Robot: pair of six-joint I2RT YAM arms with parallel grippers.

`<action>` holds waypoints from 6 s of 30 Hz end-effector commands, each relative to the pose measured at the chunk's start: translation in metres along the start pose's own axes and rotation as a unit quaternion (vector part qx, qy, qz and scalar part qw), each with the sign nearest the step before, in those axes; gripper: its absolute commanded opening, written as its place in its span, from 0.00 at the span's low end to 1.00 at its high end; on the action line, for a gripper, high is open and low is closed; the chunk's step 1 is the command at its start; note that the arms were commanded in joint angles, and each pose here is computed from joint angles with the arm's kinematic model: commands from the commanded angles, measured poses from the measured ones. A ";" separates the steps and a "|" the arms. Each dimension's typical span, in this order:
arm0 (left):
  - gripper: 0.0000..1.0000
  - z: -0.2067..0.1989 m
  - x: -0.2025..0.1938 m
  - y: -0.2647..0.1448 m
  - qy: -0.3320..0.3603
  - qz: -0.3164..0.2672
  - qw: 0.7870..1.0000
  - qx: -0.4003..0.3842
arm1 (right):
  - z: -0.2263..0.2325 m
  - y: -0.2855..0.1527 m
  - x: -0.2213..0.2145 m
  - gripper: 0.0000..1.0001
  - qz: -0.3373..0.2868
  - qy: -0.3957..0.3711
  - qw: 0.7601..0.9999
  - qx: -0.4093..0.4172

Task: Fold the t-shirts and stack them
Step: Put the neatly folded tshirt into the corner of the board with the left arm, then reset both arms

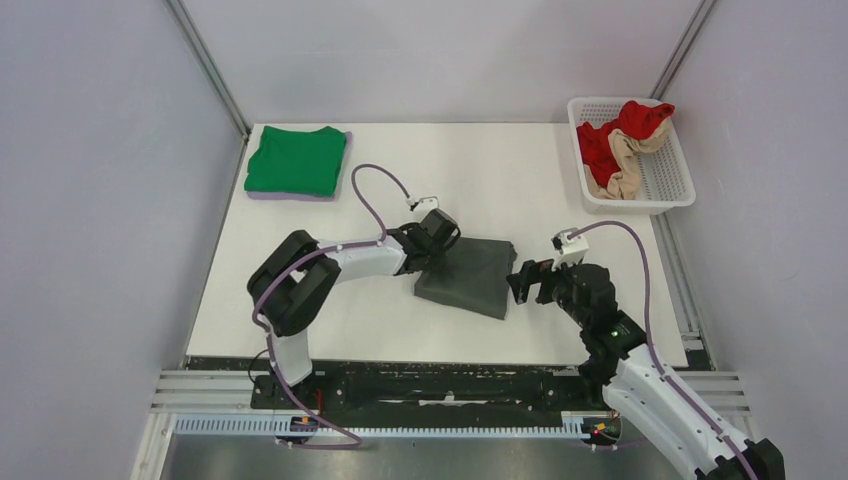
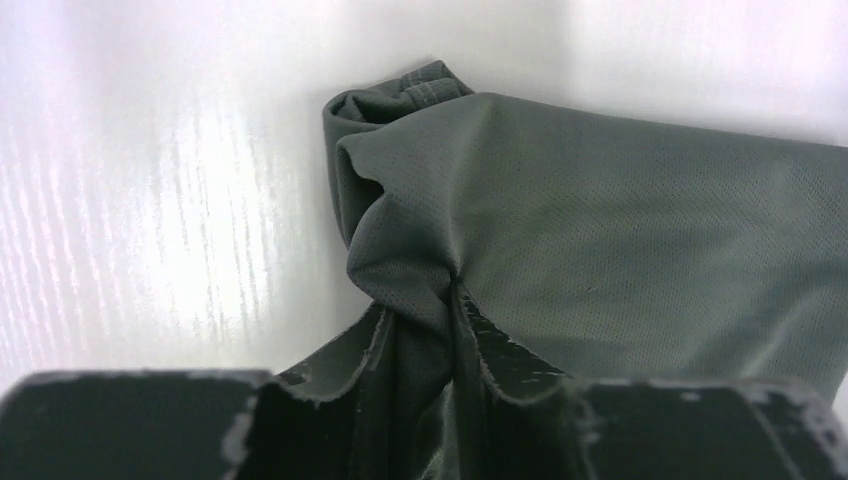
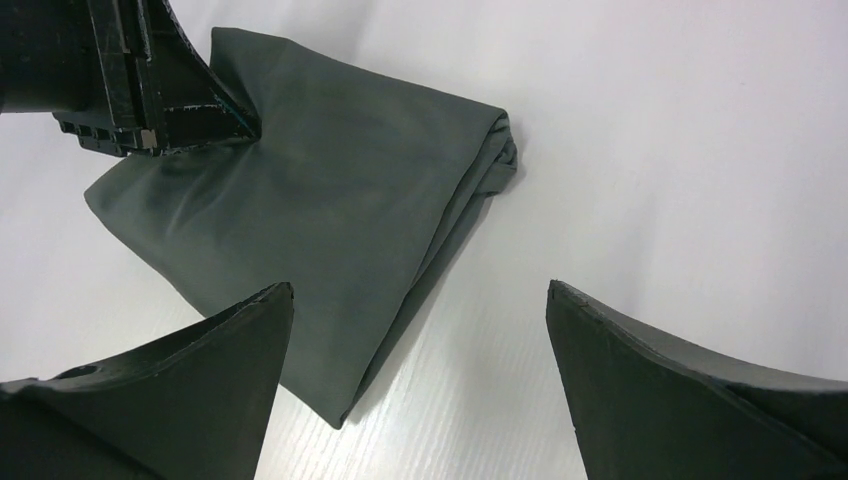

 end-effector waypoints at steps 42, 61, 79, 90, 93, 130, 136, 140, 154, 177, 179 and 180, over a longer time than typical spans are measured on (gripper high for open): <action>0.02 0.123 0.312 -0.048 0.330 -0.299 0.808 0.385 | -0.055 -0.011 0.001 0.98 -0.085 -0.007 0.979 -0.186; 0.02 0.132 0.372 -0.108 0.280 -0.318 0.837 0.347 | -0.064 -0.008 -0.011 0.98 -0.042 -0.011 0.974 -0.221; 0.02 0.219 0.399 -0.040 0.224 -0.263 0.882 0.321 | -0.073 -0.007 -0.020 0.98 -0.014 -0.021 0.967 -0.255; 0.02 0.289 0.407 -0.024 0.169 -0.247 0.892 0.339 | -0.077 -0.006 -0.030 0.98 0.026 -0.035 0.963 -0.268; 0.02 0.307 0.408 -0.022 0.148 -0.248 0.898 0.331 | -0.077 -0.005 -0.032 0.99 0.033 -0.037 0.963 -0.264; 1.00 0.233 0.340 -0.017 -0.124 -0.265 0.956 -0.009 | -0.065 -0.002 -0.025 0.99 0.014 -0.034 0.975 -0.218; 1.00 0.240 0.308 0.009 -0.158 -0.227 0.961 -0.010 | -0.064 -0.002 -0.025 0.98 0.014 -0.033 0.976 -0.215; 1.00 0.239 0.288 0.030 -0.180 -0.196 0.963 -0.033 | -0.063 -0.002 -0.025 0.98 0.014 -0.033 0.977 -0.212; 1.00 0.229 0.304 -0.013 -0.163 -0.225 0.960 -0.020 | -0.060 -0.002 -0.021 0.98 0.003 -0.029 0.979 -0.201; 1.00 0.151 0.096 -0.161 -0.154 -0.218 0.960 -0.079 | -0.058 -0.010 -0.015 0.98 -0.081 0.027 0.976 -0.199; 1.00 0.158 0.082 -0.161 -0.138 -0.216 0.964 -0.074 | -0.062 -0.012 -0.017 0.98 -0.082 0.021 0.974 -0.211; 1.00 0.162 0.081 -0.163 -0.142 -0.223 0.962 -0.063 | -0.065 -0.013 -0.019 0.98 -0.084 0.020 0.972 -0.220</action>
Point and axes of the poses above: each gripper's point midway between its finger pads, its own y axis out along the fingers, its own z axis along the line the jaws close on, x = y × z, the point moved 4 cm from there along -y, back along the fingers, and after that the axes turned 6 degrees about -y, right-handed, at the moved point
